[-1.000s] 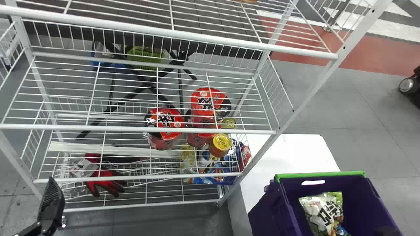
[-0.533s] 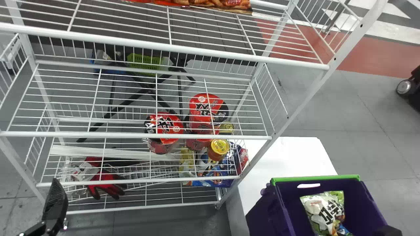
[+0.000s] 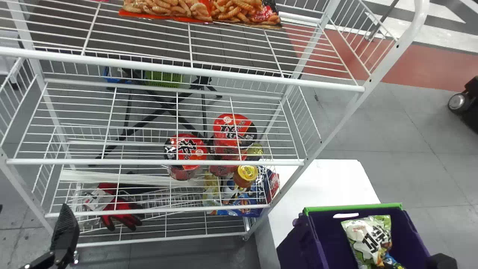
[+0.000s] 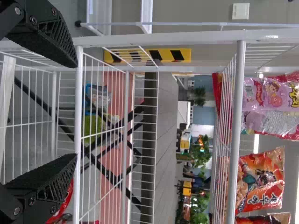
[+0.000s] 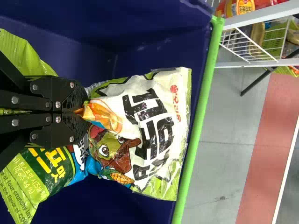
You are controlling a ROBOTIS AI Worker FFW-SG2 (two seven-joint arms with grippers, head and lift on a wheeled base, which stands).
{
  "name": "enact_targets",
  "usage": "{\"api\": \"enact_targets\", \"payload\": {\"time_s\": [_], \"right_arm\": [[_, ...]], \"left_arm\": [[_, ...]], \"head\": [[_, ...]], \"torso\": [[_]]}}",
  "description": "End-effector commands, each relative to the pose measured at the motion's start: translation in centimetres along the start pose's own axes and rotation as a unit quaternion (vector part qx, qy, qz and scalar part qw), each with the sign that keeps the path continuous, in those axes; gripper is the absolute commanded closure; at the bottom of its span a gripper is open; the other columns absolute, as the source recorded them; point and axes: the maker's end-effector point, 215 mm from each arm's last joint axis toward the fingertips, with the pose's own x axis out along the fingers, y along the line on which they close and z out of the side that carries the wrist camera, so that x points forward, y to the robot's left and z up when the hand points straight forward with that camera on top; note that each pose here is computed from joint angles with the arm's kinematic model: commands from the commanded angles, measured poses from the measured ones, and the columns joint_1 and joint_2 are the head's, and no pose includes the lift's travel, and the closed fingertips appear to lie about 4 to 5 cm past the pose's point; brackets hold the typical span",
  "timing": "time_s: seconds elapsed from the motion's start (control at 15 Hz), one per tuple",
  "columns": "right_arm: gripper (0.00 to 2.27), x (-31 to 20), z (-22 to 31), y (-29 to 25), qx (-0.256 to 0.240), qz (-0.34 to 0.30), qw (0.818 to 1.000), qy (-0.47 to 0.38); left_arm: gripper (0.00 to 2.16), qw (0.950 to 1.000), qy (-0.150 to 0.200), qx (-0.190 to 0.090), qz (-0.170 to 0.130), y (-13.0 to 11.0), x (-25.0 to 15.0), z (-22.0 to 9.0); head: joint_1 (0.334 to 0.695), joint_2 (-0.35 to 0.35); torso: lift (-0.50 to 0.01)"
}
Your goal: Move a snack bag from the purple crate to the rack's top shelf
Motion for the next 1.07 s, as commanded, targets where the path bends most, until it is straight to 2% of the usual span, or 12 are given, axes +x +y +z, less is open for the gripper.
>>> {"api": "enact_targets", "payload": {"time_s": [0.0, 0.4, 1.0], "right_arm": [[2.22, -0.1, 0.3, -0.3, -0.001, -0.002, 1.000, -0.002], [2.22, -0.3, 0.7, -0.5, -0.001, -0.003, 1.000, -0.005], [2.22, 0.1, 1.1, 0.4, 0.000, 0.004, 1.000, -0.012]], "left_arm": [[0.15, 1.0000, 0.003, -0.001, -0.001, -0.2, 0.1, 0.3], [0.15, 1.0000, -0.007, -0.001, 0.002, -0.2, 0.4, 1.2], [0.15, 0.9997, -0.019, 0.005, 0.014, 1.3, 0.5, 2.3]], "head": [[0.695, -0.350], [0.695, -0.350], [0.695, -0.350]], "torso": [[-0.268], [-0.244], [-0.209]]}}
